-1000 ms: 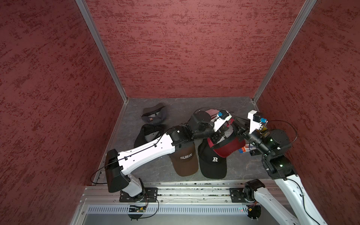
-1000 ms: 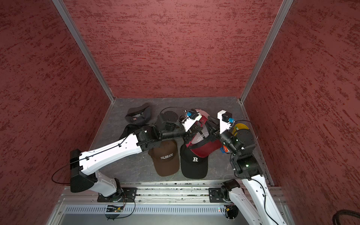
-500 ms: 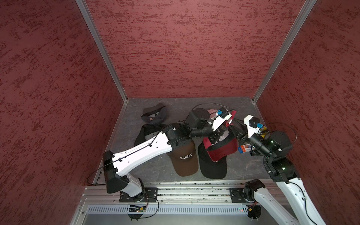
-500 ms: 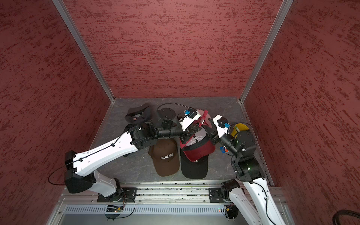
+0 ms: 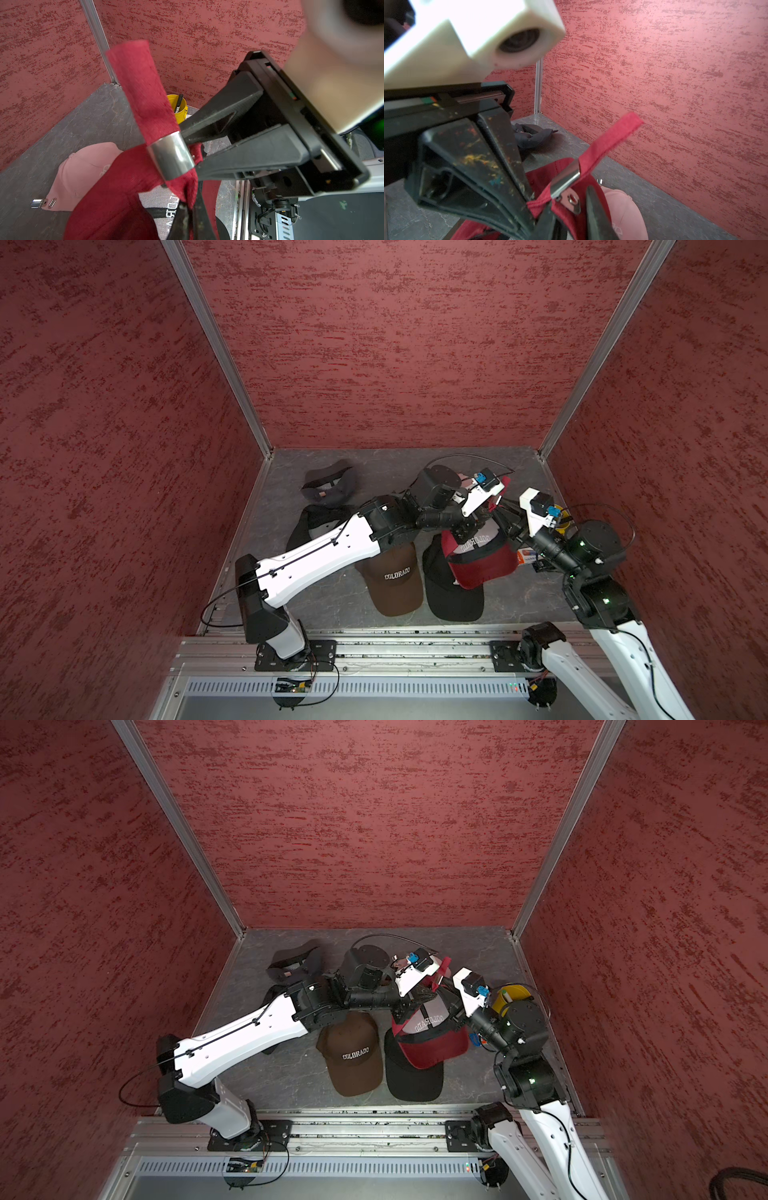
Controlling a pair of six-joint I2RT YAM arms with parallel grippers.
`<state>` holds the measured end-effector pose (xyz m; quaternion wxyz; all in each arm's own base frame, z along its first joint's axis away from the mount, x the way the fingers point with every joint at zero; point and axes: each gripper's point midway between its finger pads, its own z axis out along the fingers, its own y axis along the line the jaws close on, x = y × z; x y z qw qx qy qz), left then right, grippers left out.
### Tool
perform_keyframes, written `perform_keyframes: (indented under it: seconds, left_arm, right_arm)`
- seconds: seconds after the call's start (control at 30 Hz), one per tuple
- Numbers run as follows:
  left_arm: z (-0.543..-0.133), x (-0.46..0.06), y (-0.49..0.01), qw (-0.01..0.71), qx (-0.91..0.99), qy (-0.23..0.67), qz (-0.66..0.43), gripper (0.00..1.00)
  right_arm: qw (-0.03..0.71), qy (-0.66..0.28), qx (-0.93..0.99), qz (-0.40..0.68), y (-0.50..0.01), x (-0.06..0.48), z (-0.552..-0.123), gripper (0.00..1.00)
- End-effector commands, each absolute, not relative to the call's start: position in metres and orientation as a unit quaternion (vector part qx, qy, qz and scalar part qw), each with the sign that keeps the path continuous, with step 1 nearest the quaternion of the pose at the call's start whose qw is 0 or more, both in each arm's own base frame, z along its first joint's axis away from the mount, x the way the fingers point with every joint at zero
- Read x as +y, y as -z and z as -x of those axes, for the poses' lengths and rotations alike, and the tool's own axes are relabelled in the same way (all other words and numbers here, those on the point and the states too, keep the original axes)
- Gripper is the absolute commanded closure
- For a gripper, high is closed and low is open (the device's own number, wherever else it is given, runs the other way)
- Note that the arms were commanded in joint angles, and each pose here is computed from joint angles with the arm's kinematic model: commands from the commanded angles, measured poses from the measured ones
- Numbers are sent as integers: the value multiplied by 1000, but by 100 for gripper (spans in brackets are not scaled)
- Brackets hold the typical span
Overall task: Open the adjustable buckle of the baseball cap
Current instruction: Pull the adjustable strap on the baseball cap.
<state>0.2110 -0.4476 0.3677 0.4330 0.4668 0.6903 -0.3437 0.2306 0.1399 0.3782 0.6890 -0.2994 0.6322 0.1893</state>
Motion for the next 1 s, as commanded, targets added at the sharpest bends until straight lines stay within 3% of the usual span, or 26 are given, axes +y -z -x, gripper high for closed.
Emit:
perform_keyframes:
  seconds: [0.0,0.17,0.6,0.97]
  left_arm:
    - [-213,-448,-376,439,685,342,-470,100]
    - [-213,-450,-376,435,684,344,-474,100]
    - [-215,-442,-364,429,697,334,-468,100]
    - [-230,-421,-364,448,705,334,-437,100]
  right_arm:
    - [705,-169,628,282,-388,132,-232,91]
    - [706,-174,635,259,-386,128,-237,100]
    - [719,-147,662,151,-389,99,-258,100]
    - [711,-183,673,92,-393,96,-273,100]
